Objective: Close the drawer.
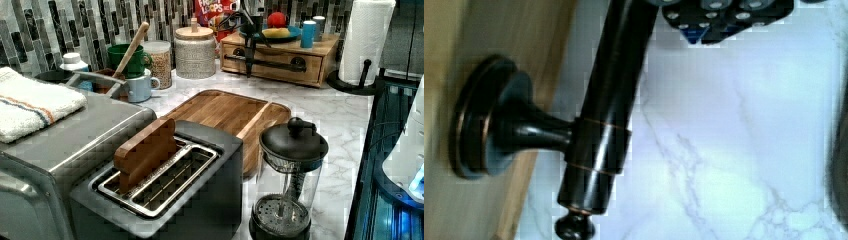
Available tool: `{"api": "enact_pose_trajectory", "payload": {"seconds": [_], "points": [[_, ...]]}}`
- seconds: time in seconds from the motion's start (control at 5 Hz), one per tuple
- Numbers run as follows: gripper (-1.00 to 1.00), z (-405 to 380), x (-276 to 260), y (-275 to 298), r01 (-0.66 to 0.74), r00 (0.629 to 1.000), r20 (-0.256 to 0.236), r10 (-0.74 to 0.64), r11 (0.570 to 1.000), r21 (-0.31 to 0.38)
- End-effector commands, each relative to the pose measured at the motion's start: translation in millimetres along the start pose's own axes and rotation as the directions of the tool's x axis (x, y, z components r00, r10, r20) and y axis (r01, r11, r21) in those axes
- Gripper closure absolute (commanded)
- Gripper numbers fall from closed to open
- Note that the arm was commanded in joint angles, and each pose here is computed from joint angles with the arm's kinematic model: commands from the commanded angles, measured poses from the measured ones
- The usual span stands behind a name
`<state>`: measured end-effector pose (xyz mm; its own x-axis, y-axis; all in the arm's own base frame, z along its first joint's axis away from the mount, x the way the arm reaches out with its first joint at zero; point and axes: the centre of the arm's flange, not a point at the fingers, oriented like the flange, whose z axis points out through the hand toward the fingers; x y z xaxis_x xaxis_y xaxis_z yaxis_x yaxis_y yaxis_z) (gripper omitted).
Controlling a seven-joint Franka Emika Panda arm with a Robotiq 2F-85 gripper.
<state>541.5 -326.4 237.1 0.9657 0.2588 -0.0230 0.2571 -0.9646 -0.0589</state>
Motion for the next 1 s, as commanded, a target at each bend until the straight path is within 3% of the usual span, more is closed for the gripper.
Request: {"api": "enact_pose_trajectory", "payload": {"seconds": [0.2, 1.0], "points": [[1.00, -87.6, -62.2, 87.0, -0.151, 0.988, -0.059, 0.143, 0.970, -0.191], [1.00, -87.7, -62.3, 87.0, -0.152, 0.988, -0.060, 0.143, 0.970, -0.191]]}}
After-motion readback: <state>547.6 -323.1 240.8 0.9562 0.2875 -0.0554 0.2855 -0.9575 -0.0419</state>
